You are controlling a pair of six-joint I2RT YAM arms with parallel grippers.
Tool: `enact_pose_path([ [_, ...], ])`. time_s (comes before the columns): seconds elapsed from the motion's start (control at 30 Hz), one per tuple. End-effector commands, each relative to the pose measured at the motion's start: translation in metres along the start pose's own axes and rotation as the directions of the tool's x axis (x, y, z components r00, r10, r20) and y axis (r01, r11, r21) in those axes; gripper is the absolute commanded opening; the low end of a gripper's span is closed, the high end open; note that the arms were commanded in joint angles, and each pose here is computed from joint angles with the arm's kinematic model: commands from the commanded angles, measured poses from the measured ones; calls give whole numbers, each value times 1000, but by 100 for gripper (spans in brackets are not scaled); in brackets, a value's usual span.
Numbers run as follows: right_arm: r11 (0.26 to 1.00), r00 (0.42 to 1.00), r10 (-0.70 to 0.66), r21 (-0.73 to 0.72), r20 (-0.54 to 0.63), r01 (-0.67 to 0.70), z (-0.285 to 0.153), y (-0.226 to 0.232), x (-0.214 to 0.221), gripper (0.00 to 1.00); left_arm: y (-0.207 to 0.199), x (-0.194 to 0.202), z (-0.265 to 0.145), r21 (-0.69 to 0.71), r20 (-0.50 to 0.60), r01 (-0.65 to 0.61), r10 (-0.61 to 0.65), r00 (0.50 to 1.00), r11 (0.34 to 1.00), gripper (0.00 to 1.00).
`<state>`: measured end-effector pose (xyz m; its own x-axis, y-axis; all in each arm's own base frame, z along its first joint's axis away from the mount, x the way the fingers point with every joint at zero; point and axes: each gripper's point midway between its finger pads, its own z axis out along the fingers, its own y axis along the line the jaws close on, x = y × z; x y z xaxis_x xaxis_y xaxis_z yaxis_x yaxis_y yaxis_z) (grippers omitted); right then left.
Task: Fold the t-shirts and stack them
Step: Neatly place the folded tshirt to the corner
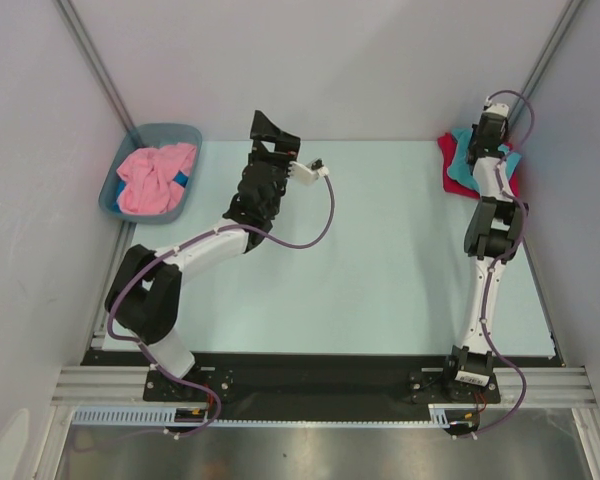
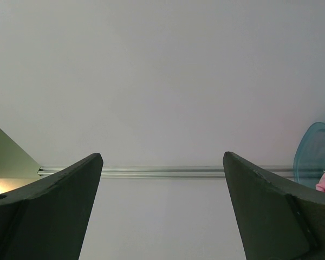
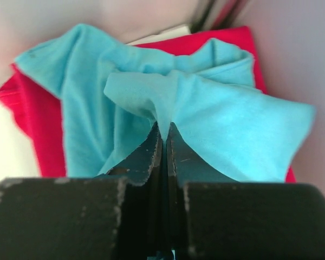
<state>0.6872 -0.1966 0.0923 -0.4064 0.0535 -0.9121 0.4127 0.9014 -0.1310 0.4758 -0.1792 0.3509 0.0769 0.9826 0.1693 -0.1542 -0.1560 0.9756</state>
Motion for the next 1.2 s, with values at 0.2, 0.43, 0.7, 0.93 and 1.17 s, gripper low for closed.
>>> enact_pose_path([
  [0.2,992,996,-40,-116,80,49,-10,47,-29,0,27,-2,0,-80,0,21,-21,1000,997,100],
  [0.43,986,995,-36,-160,96,51,-19,58,-40,0,28,0,-2,-85,-1,22,-23,1000,996,100],
  [0.7,966,989,-71,-237,129,101,-29,79,-51,0,28,-1,1,-89,-6,22,-23,1000,996,100],
  [0.93,958,982,-76,-259,174,120,-40,93,-69,0,27,-3,4,-89,-7,26,-27,1000,996,100],
  [1.17,976,980,-94,-179,177,126,-31,79,-66,4,25,-3,2,-86,-6,27,-27,1000,996,100],
])
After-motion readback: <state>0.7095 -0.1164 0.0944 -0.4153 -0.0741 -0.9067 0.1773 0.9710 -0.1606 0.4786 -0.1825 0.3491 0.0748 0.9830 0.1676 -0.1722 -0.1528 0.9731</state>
